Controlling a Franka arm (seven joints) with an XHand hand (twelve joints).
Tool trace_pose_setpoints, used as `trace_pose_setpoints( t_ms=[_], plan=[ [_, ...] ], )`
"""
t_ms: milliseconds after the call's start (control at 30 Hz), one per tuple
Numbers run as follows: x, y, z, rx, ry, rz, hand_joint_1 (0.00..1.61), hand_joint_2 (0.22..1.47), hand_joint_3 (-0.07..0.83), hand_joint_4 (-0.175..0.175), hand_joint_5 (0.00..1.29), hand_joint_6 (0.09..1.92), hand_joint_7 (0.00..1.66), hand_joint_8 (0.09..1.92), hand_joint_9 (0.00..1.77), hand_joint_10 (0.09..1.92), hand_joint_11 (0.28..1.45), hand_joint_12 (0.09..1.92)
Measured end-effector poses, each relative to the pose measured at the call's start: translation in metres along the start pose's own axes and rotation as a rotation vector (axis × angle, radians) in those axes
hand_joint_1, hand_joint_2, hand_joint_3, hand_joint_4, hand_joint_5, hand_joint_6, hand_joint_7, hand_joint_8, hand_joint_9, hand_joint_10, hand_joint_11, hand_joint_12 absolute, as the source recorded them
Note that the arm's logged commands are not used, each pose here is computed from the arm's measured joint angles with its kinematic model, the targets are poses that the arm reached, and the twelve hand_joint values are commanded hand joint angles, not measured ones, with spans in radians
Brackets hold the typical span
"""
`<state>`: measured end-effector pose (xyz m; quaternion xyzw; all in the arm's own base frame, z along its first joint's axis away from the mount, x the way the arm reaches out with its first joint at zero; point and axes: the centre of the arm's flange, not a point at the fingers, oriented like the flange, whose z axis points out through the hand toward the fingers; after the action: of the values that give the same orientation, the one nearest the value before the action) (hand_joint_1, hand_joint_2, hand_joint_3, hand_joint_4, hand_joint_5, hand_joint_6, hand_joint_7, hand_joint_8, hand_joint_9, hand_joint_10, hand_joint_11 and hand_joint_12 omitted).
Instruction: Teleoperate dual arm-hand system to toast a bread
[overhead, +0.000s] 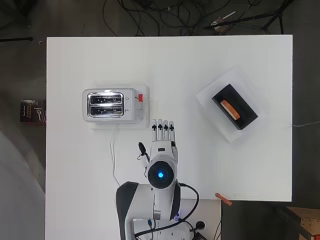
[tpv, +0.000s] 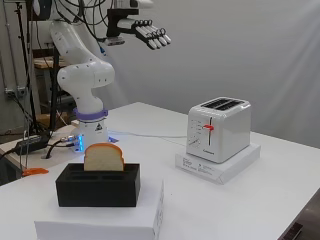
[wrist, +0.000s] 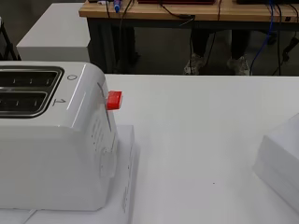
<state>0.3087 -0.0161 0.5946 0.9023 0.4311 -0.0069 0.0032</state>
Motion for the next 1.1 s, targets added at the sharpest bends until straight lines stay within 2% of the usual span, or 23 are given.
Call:
trace_pose_setpoints(
  t_ms=[133, 233, 300, 433, 600, 767, 900, 1033, 1100],
  plan=[
    [-0.043, 0.033, -0.026, -0.019, 0.021, 0.060, 0.19, 1.20, 0.006, -0.117, 0.26, 0.09, 0.37, 0.09, 0.46, 0.09, 0.47, 0.09],
    [-0.059, 0.049, -0.027, 0.002, 0.013, 0.095, 0.18, 1.19, 0.004, -0.117, 0.27, 0.09, 0.37, 0.09, 0.46, 0.09, 0.46, 0.09],
    [-0.061, 0.062, -0.029, 0.017, -0.008, 0.137, 0.17, 1.18, -0.002, -0.101, 0.27, 0.09, 0.37, 0.09, 0.45, 0.09, 0.44, 0.09],
    [-0.084, 0.115, -0.025, 0.076, -0.055, 0.262, 0.15, 1.11, -0.013, -0.031, 0.30, 0.09, 0.38, 0.09, 0.48, 0.09, 0.47, 0.09],
    [-0.116, 0.197, -0.001, 0.198, -0.154, 0.384, 0.13, 1.03, -0.003, 0.004, 0.40, 0.09, 0.50, 0.09, 0.55, 0.09, 0.45, 0.09],
    [-0.150, 0.250, 0.059, 0.289, -0.220, 0.453, 0.12, 1.04, 0.004, 0.015, 0.43, 0.09, 0.53, 0.09, 0.58, 0.09, 0.44, 0.09],
    [-0.186, 0.269, 0.069, 0.297, -0.214, 0.481, 0.15, 1.04, 0.002, 0.022, 0.43, 0.09, 0.54, 0.09, 0.60, 0.09, 0.45, 0.09],
    [-0.164, 0.282, 0.091, 0.312, -0.260, 0.412, 0.18, 1.03, -0.002, 0.017, 0.42, 0.09, 0.51, 0.09, 0.58, 0.09, 0.44, 0.09],
    [-0.135, 0.278, 0.079, 0.266, -0.301, 0.357, 0.20, 1.04, -0.001, 0.009, 0.42, 0.09, 0.50, 0.09, 0.58, 0.09, 0.44, 0.09]
  ],
)
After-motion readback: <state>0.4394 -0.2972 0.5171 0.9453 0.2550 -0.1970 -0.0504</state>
